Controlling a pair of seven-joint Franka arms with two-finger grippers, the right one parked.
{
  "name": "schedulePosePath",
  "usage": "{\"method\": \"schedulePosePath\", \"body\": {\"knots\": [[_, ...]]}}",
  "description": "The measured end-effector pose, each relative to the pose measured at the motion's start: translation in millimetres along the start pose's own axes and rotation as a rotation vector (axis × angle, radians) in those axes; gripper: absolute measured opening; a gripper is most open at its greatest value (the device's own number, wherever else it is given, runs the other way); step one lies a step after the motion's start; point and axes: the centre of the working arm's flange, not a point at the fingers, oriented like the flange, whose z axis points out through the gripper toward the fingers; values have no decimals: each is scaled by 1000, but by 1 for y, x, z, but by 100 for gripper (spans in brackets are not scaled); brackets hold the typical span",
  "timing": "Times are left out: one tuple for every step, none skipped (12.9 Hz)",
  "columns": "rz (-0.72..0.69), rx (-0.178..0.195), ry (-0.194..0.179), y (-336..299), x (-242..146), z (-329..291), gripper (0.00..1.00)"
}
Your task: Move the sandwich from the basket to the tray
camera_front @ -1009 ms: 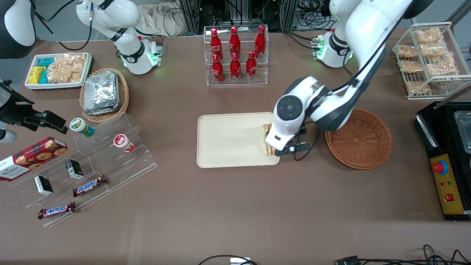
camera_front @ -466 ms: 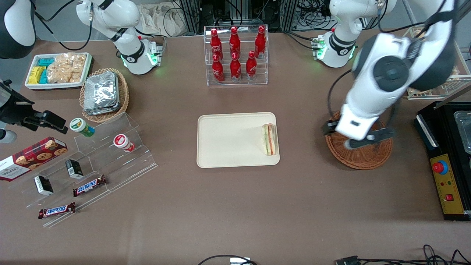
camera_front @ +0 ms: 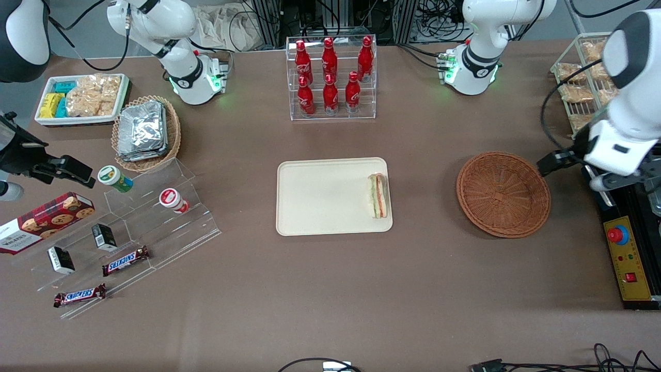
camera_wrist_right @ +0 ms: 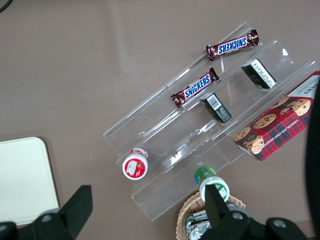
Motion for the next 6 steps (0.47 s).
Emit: {"method": "schedulePosePath", "body": {"knots": [[6,-4,-1,-5,0,0,100],[10,-5,-1,-3,-1,-1,100],[17,-4,-5,1,-3,-1,100],[21,0,-18,3,-5,-2,100],[21,1,-23,2,-5,-5,100],[20,0,-17,2,-4,-10,100]]}}
